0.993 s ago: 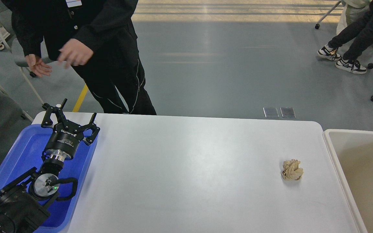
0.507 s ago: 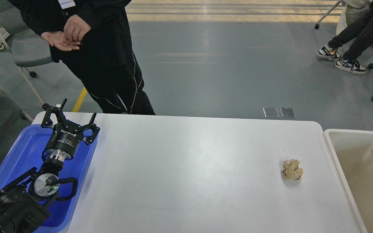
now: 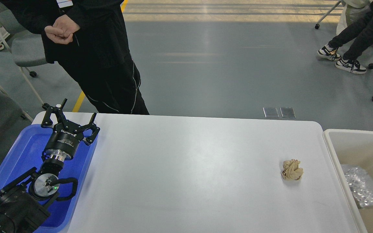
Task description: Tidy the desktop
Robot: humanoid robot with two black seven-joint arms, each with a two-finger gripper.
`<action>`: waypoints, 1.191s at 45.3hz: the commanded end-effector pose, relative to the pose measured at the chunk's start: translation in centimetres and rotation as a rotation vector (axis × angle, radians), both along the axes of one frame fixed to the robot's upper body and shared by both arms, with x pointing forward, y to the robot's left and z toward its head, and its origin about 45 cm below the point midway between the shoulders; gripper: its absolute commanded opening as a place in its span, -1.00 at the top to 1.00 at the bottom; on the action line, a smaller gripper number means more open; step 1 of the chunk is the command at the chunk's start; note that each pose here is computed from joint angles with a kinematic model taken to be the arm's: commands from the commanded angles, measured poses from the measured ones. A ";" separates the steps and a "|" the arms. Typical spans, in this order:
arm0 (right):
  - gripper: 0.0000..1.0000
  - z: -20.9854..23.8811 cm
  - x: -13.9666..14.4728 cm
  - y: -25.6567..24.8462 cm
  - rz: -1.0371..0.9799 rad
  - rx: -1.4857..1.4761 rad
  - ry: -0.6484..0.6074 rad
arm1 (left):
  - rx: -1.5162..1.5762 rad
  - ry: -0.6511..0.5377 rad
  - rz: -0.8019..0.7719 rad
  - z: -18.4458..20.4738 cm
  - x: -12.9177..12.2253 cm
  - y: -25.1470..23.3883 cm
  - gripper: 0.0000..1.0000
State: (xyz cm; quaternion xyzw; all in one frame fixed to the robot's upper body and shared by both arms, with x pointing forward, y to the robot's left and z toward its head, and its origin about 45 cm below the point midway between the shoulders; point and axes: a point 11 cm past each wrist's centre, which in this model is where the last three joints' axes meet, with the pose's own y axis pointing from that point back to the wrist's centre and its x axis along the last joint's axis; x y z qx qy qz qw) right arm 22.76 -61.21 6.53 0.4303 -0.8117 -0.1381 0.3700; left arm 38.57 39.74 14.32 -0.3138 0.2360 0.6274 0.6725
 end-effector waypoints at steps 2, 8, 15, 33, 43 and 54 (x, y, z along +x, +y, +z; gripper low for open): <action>-1.00 0.4 0.1 -0.4 -0.014 -0.001 -0.010 | 0.000 0.000 0.000 0.0 0.0 0.0 -1.00; -1.00 1.0 0.0 -1.0 -0.021 -0.018 -0.016 | 0.000 0.002 0.001 -0.1 -0.1 0.0 -1.00; -1.00 1.8 -0.2 -1.9 -0.028 -0.033 -0.020 | -0.002 0.001 0.003 0.0 0.0 0.1 -1.00; -1.00 4.0 0.6 -3.3 -0.078 0.009 -0.131 | -0.001 0.004 0.007 -0.1 -0.1 0.2 -1.00; -1.00 6.8 4.0 -2.5 -0.133 0.228 -0.428 | -0.001 0.002 0.007 -0.1 0.0 0.1 -1.00; -1.00 9.5 8.2 2.2 -0.087 0.505 -0.727 | -0.001 0.004 0.007 -0.1 -0.1 0.2 -1.00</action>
